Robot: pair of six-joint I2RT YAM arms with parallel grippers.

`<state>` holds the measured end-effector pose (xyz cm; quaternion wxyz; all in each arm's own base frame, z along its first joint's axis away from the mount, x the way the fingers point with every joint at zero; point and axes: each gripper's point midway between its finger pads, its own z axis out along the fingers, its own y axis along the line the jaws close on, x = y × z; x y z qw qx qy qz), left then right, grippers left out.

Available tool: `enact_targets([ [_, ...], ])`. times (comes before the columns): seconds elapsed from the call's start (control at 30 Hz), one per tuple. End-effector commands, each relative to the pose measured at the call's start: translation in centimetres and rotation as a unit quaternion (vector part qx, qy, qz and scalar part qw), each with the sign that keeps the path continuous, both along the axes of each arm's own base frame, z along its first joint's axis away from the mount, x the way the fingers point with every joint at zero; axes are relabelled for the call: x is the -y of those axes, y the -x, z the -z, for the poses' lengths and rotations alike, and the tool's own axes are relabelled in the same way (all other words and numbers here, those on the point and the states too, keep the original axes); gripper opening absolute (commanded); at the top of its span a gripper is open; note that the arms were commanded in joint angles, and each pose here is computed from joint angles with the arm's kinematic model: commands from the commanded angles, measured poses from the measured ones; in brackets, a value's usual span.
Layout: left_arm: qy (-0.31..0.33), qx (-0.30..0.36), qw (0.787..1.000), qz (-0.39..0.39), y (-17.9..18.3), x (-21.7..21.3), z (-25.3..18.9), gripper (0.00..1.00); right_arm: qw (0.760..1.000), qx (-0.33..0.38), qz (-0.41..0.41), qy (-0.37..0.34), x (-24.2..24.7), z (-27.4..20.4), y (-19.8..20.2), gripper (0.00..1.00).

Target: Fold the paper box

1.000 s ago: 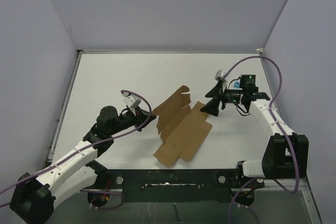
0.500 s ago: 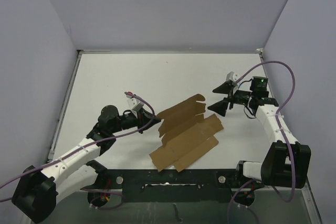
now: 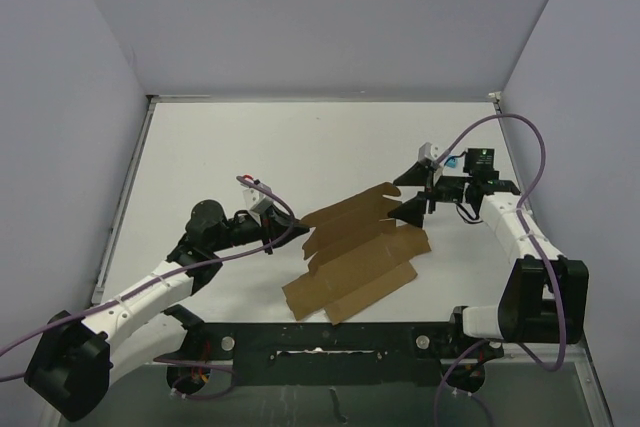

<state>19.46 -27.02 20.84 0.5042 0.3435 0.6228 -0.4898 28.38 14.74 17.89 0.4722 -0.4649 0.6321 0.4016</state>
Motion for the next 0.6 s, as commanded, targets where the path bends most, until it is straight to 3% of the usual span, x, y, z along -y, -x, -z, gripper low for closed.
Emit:
enact_targets([
  [0.0, 0.024, 0.037, 0.999, 0.013, 0.1, 0.2, -1.7, 0.00, 0.999, 0.034, -0.039, -0.007, -1.1, -1.2, 0.2, 0.89],
  [0.57, 0.035, 0.040, 0.998, 0.017, 0.3, 0.3, -1.9, 0.00, 0.996, 0.033, -0.077, -0.020, -2.6, -1.4, 1.5, 0.53],
])
